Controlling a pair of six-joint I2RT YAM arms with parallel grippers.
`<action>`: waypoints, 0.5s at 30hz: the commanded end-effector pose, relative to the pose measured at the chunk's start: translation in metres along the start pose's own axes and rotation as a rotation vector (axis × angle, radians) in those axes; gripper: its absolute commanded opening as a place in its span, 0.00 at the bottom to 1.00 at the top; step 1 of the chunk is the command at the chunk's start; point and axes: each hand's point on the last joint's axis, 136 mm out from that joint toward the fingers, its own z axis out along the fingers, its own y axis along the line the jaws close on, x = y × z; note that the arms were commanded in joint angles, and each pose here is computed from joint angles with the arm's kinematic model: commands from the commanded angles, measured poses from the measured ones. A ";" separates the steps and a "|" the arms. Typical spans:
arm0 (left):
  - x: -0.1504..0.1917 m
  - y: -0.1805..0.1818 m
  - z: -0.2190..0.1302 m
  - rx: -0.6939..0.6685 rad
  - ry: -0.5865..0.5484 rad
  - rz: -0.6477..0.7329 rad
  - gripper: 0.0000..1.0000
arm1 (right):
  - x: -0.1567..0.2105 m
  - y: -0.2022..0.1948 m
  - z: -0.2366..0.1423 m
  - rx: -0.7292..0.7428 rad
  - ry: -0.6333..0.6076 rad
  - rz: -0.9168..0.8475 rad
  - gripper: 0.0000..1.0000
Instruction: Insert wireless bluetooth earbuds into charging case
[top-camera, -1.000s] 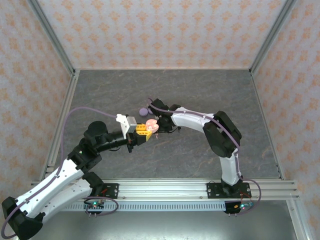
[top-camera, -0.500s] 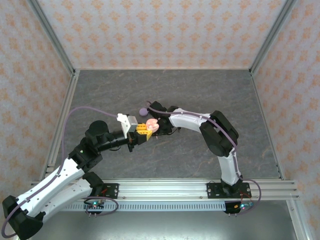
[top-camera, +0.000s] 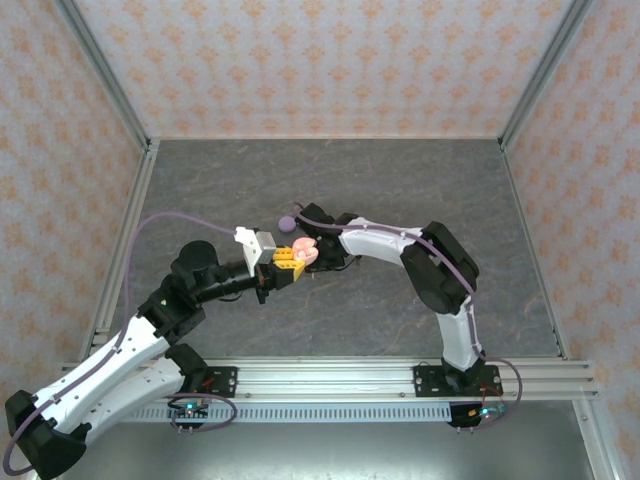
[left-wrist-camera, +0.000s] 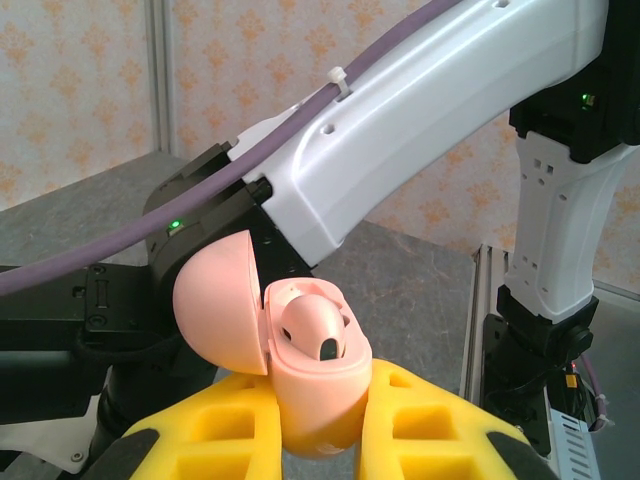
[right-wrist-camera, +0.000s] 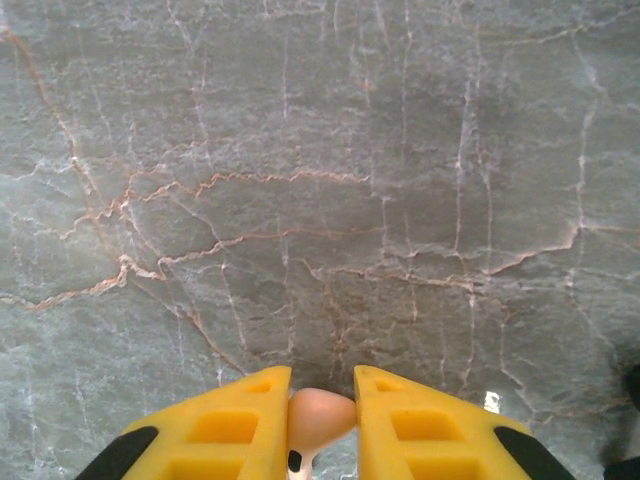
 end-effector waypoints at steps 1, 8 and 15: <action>-0.004 0.001 0.000 -0.009 -0.016 0.006 0.00 | -0.014 0.013 -0.038 -0.041 -0.116 -0.012 0.20; -0.003 0.005 0.002 -0.026 -0.032 -0.008 0.00 | -0.029 0.007 -0.111 -0.067 -0.314 0.003 0.19; 0.004 0.013 0.010 -0.044 -0.019 -0.035 0.00 | -0.033 0.005 -0.204 -0.123 -0.557 -0.029 0.18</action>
